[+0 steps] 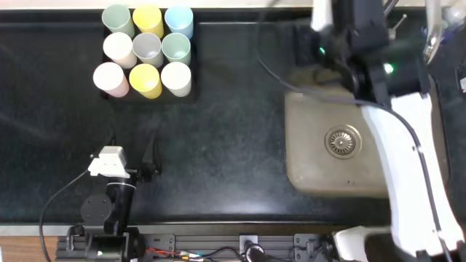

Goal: Store Cups

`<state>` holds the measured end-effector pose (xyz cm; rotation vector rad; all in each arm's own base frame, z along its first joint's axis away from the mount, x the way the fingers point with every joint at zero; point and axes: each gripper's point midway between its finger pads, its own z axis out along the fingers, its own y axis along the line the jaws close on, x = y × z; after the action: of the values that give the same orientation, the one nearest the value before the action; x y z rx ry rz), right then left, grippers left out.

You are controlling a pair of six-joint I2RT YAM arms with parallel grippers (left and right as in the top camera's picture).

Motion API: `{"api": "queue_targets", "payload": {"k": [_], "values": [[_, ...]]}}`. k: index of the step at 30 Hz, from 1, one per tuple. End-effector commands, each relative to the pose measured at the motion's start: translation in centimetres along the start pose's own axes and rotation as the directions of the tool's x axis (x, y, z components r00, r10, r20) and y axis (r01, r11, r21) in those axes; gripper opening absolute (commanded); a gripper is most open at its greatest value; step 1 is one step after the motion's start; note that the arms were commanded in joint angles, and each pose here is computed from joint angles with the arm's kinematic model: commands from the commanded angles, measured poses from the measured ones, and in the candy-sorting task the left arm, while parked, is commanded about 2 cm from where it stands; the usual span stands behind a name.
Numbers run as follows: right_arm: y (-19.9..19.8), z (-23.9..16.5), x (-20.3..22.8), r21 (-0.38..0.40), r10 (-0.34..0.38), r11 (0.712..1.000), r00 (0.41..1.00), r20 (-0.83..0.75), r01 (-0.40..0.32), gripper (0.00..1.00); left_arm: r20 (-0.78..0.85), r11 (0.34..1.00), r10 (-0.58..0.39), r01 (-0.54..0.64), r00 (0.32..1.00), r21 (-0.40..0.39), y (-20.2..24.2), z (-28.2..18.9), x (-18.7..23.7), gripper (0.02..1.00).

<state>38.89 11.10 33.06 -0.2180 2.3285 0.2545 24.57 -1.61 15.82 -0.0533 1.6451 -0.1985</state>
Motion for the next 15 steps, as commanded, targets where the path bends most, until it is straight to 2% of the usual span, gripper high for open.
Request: {"api": "queue_targets", "payload": {"k": [1,7,15], "values": [[-1.7,-3.2,3.0,0.023,-0.003,1.000,0.995,0.096,0.001,0.998,0.003,1.000,-0.010,0.010,1.000,0.018,-0.3,-0.1,-0.1,1.000],[-3.9,-5.4,7.2,0.063,0.007,0.998,0.948,0.319,-0.028,0.998,0.003,1.000,-0.010,0.010,1.000,0.018,-0.3,-0.1,-0.1,0.998],[-4.0,-7.8,11.9,0.067,-0.037,0.998,0.790,0.611,-0.005,1.000,0.003,1.000,-0.010,0.010,1.000,0.018,-0.3,-0.1,-0.1,1.000]]}}
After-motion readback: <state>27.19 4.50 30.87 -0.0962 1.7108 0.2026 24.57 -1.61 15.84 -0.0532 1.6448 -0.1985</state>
